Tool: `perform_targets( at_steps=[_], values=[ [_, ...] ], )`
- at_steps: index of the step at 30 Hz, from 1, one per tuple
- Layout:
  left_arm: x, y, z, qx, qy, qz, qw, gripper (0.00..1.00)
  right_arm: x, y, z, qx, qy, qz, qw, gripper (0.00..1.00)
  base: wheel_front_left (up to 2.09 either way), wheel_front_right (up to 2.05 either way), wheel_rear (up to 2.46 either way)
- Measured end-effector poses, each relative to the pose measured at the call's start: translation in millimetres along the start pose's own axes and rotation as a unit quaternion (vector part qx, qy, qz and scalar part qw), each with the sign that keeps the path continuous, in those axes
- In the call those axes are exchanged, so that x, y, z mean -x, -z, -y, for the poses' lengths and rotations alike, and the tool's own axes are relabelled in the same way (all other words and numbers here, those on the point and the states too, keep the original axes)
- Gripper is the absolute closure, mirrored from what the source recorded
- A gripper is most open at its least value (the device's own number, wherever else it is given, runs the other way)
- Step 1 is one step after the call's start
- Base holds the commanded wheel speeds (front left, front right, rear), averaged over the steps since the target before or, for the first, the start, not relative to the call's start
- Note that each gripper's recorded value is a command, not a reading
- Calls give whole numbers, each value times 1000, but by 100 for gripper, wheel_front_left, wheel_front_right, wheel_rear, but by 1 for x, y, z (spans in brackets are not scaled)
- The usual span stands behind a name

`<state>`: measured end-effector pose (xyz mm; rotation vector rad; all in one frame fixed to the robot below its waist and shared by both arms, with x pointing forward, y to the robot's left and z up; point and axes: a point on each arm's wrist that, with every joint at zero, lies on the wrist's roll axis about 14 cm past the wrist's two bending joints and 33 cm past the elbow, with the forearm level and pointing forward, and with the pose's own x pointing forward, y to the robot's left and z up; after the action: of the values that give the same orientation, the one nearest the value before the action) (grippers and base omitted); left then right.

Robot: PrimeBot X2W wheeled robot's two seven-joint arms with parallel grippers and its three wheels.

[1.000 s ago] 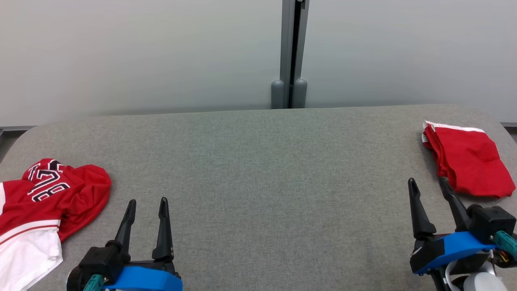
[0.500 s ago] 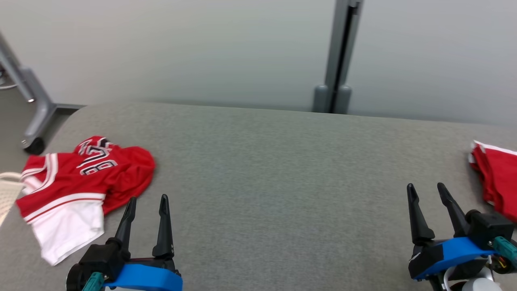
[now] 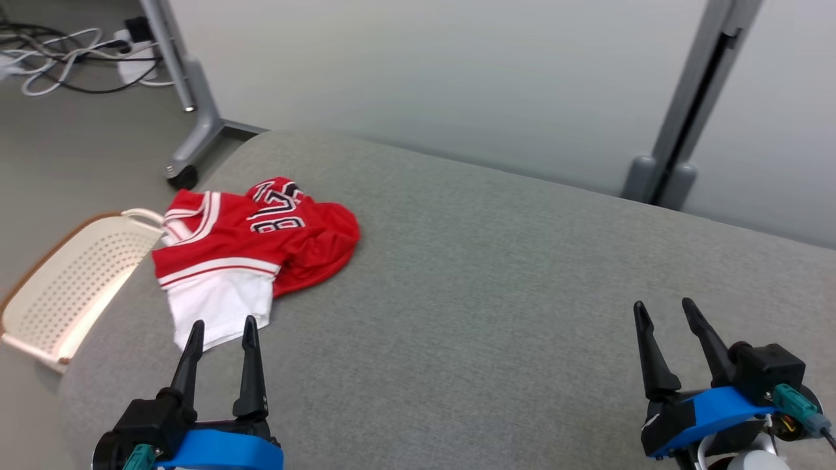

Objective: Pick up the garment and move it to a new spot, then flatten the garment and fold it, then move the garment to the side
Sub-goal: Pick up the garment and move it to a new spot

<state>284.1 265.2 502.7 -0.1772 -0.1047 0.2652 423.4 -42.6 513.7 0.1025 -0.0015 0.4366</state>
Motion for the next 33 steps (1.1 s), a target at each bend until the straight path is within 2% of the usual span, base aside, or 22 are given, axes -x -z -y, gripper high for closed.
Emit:
perform_targets(
  at_steps=[9,23,26,33],
  values=[
    [22,-1,-33,-5,-56,-1,998,0,-18,12,-40,-6,-59,-15,998,0,0,0,0],
    [24,1,-43,-3,-73,-6,997,0,-20,21,-47,-10,-70,-27,997,0,0,0,0],
    [9,-4,-43,-8,-67,0,998,0,-21,25,-45,-8,-68,-33,997,0,0,0,0],
    [-57,-19,-33,-17,-39,4,999,0,-28,37,-37,-14,-63,-48,997,0,0,0,0]
  ],
)
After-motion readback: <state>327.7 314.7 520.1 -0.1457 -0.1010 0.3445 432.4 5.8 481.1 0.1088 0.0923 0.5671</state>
